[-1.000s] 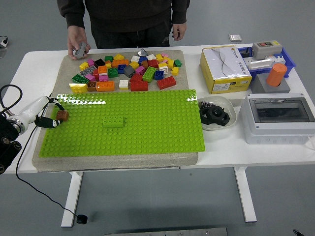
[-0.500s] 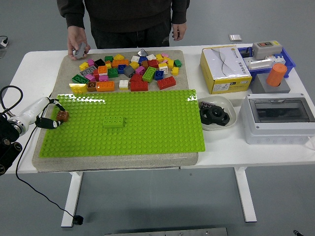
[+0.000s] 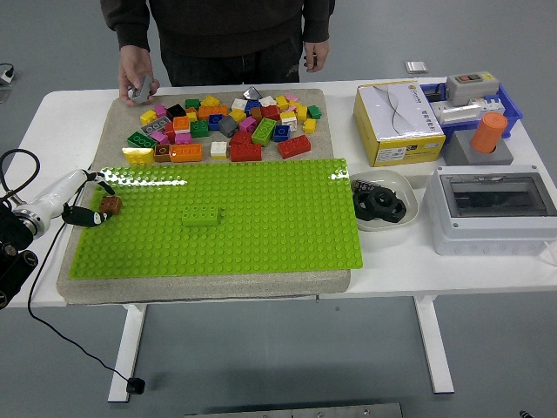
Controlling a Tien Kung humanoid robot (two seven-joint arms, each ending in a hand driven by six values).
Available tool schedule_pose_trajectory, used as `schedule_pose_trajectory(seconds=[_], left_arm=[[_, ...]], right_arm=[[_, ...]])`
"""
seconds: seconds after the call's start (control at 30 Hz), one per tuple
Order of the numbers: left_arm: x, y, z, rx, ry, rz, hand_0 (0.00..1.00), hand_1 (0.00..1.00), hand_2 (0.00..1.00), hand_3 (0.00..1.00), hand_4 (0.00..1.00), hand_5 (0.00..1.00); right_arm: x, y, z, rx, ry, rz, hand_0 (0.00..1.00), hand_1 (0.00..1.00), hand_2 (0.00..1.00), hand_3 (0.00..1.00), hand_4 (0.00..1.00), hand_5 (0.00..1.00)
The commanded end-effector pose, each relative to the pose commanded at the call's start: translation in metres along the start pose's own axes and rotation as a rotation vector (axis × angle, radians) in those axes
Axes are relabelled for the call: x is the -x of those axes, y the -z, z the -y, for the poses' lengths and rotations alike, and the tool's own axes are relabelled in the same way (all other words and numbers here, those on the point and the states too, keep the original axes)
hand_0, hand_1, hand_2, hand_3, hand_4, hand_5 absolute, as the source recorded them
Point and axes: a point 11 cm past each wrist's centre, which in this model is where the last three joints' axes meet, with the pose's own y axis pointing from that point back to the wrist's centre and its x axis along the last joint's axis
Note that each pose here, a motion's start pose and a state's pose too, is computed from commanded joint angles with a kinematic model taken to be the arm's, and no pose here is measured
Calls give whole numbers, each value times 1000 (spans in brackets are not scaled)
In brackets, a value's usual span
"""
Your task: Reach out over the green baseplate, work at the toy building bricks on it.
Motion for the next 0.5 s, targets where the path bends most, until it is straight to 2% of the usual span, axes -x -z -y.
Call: schedule_pose_trajectory(seconds=[0.07,0.5], left_arm=[[1,0,0,-1,1,-1,871,943,902,581,746,2],[-2,3,0,-13,-1,-5,870,944,903,614,739,2]], right_arm=[[0,0,0,0,0,-1,684,618,729,715,738,824],[1,4,0,-7,1,0,684,620,729,715,737,823]])
